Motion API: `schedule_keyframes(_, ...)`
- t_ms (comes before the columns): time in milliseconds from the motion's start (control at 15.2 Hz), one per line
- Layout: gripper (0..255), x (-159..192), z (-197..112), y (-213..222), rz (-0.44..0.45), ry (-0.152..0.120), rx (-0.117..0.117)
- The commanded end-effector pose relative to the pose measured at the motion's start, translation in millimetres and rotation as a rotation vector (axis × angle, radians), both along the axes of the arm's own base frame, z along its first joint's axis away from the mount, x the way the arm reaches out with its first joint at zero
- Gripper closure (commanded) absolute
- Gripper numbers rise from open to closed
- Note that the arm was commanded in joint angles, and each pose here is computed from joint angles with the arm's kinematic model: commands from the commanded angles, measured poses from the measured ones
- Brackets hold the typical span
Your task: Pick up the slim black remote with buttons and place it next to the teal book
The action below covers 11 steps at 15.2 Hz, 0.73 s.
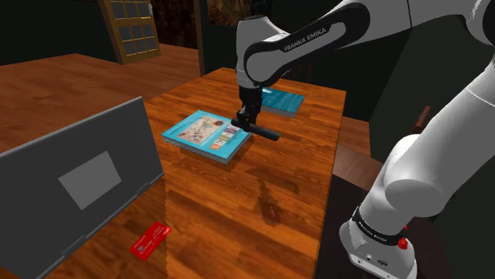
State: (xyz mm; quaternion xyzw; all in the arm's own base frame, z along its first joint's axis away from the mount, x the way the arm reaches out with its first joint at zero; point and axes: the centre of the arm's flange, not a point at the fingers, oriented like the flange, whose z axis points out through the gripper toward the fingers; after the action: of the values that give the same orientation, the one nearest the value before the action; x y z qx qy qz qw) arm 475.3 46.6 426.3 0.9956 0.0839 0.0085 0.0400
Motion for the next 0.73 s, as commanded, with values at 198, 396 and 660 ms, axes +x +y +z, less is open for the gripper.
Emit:
schedule_keyframes(198,255,-6,2,-65,0.002,0.0,0.0)
schedule_keyframes(396,255,-10,2,-104,0.002,0.0,0.0)
schedule_keyframes(660,255,-15,2,-157,0.002,0.0,0.0)
